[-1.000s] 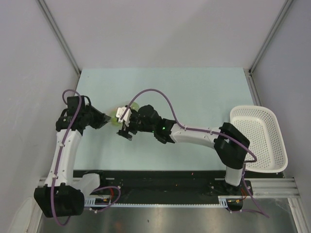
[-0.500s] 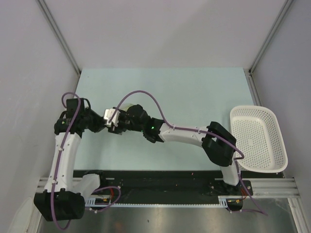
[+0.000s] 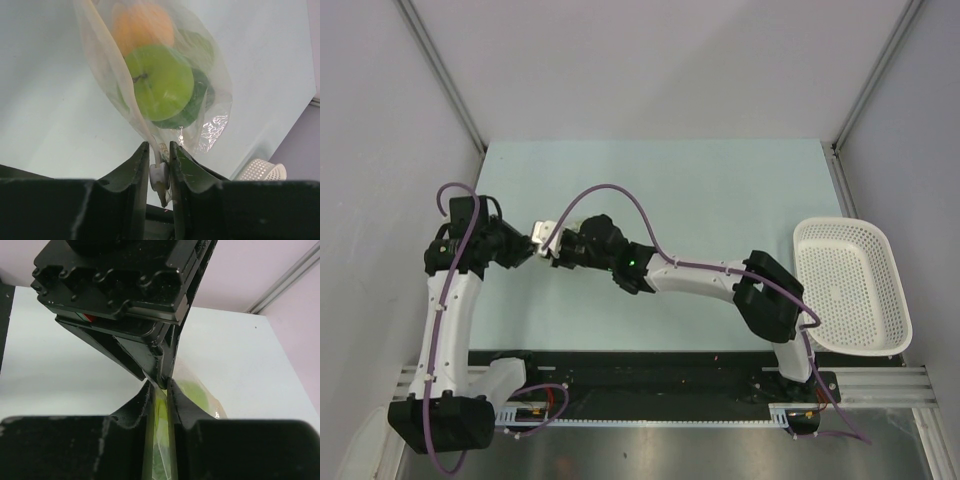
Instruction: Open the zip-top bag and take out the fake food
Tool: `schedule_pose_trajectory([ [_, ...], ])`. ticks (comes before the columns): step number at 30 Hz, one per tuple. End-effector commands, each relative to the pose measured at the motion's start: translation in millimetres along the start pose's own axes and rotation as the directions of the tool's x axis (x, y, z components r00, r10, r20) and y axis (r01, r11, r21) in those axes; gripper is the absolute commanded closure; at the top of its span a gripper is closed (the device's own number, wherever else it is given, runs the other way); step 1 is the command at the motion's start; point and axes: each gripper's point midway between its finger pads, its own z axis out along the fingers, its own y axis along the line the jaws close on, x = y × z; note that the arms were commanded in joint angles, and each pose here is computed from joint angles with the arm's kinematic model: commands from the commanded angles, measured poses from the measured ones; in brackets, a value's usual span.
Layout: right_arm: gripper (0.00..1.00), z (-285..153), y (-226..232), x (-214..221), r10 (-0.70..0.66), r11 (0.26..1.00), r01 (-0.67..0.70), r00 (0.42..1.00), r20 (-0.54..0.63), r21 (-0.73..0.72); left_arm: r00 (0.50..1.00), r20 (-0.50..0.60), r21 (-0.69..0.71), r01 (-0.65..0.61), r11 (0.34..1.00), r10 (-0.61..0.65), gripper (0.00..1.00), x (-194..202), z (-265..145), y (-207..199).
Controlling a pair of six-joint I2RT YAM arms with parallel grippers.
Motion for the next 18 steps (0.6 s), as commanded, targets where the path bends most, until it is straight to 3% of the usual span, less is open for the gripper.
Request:
schedule_pose_trajectory([
  [1,1.0,-6.9,-6.8,2.8,0.047,0.999,-0.047,0.999,-0.011,0.007,0.997,0.08,0.164,-0.026,0.986,0.013,0.72,-16.6,-27.9,-39.8],
  [4,1.0,-10.5,-8.0,4.1,0.076,0.997,-0.076,0.997,-0.008,-0.005,0.994,0.111,0.176,-0.041,0.983,0.022,0.51,-21.6,-32.2,-42.7],
  [5,1.0,-11.7,-8.4,3.2,0.086,0.996,-0.086,0.996,-0.004,-0.004,0.992,0.125,0.188,-0.044,0.981,0.021,0.38,-23.8,-33.1,-44.8],
  [9,1.0,-14.1,-6.8,3.2,0.091,0.996,-0.091,0.996,-0.003,-0.024,0.989,0.146,0.19,-0.007,0.982,-0.021,0.34,-29.5,-31.4,-39.0],
  [11,1.0,-15.2,-3.2,5.0,0.091,0.995,-0.091,0.996,-0.005,-0.039,0.992,0.124,0.2,0.007,0.98,-0.033,0.38,-28.4,-25.8,-40.0],
  [14,1.0,-16.2,-0.4,6.4,0.085,0.995,-0.085,0.996,-0.009,-0.049,0.99,0.135,0.211,0.004,0.978,-0.033,0.63,-33.3,-22.8,-44.3],
  [17,1.0,-16.6,1.5,6.8,0.086,0.995,-0.086,0.996,-0.008,-0.053,0.993,0.116,0.232,0.006,0.973,-0.034,0.81,-32.6,-20.2,-50.0],
  [18,1.0,-16.3,0.6,5.2,0.088,0.995,-0.088,0.996,-0.004,-0.05,0.993,0.116,0.233,0.008,0.973,-0.035,0.83,-32.5,-19.1,-49.7],
])
